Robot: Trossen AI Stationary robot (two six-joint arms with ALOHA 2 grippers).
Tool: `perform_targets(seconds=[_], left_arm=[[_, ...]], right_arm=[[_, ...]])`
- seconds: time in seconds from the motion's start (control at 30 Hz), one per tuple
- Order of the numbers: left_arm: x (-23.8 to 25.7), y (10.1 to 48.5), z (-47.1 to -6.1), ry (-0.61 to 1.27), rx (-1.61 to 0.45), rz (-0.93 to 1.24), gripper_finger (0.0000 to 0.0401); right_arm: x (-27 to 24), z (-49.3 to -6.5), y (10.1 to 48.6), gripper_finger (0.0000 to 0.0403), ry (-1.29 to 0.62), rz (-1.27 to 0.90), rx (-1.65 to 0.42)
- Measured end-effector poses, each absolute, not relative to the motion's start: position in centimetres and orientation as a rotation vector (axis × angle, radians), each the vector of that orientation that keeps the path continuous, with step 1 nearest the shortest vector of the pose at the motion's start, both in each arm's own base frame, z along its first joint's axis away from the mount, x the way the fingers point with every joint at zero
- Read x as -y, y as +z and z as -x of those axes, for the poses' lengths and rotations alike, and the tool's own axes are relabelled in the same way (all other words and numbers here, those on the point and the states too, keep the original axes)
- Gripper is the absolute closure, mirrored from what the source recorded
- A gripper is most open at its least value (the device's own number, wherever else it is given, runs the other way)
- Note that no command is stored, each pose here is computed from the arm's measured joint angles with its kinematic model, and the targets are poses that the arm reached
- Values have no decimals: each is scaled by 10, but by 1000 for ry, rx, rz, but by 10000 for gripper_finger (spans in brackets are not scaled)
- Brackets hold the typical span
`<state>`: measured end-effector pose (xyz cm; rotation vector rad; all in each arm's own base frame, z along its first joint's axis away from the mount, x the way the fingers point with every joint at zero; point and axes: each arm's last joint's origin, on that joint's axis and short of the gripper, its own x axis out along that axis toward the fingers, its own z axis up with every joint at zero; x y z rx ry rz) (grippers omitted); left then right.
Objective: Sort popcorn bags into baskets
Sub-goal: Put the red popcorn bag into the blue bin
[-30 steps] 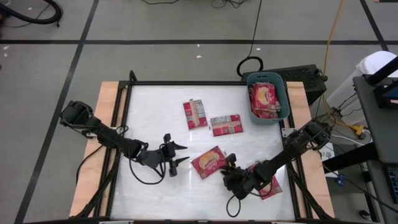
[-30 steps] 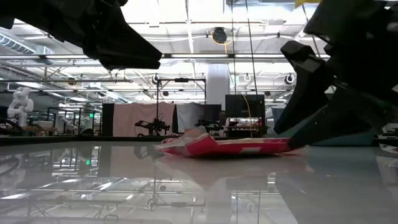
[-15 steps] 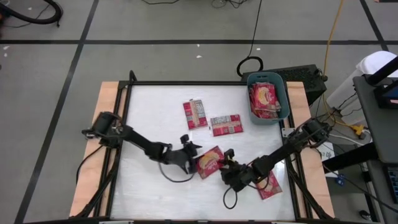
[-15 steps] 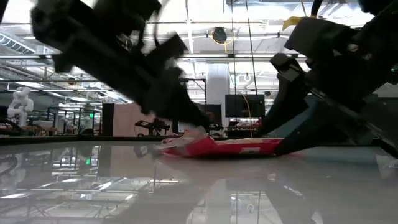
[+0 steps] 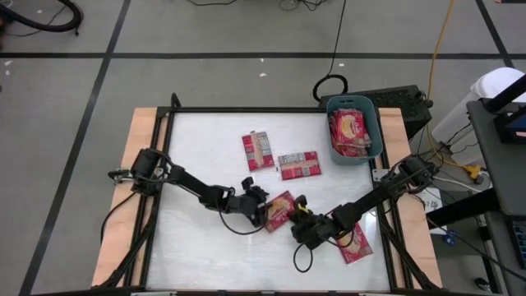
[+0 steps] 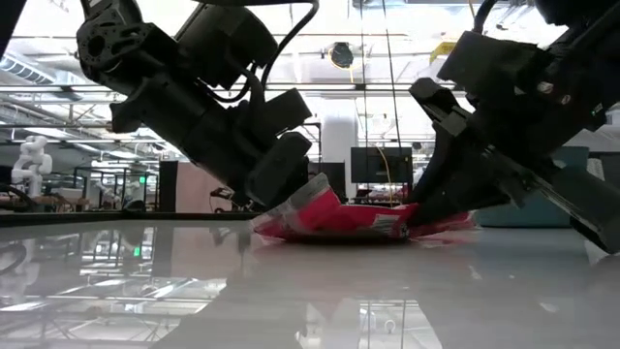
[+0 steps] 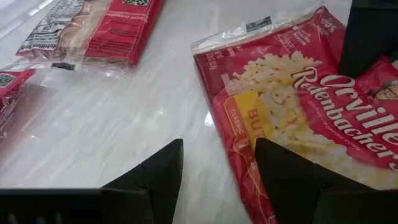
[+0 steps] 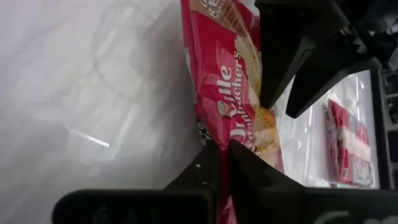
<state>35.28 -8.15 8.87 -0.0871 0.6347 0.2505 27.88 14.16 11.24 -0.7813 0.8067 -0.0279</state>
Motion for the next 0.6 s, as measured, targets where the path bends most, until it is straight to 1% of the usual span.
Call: perform_targets(seconds=[0.13,0.23,0.33,0.5,0.6], left_arm=[[83,103,-348,229,-655,85,194],[85,126,-342,199,-639,82,194],[88,147,-335,182,-624,48,194],[96,165,-325,181,-606,27,194],[106,170,-317,196,-586,21,194]], right_arm=[[-141,-280,120,388,-21,807,-782],[-140,-279,129,397,-3,831,-762],[-142,-277,141,398,29,886,-727],[-148,-269,161,400,127,1088,-665],[-153,-263,169,400,196,1235,-634]])
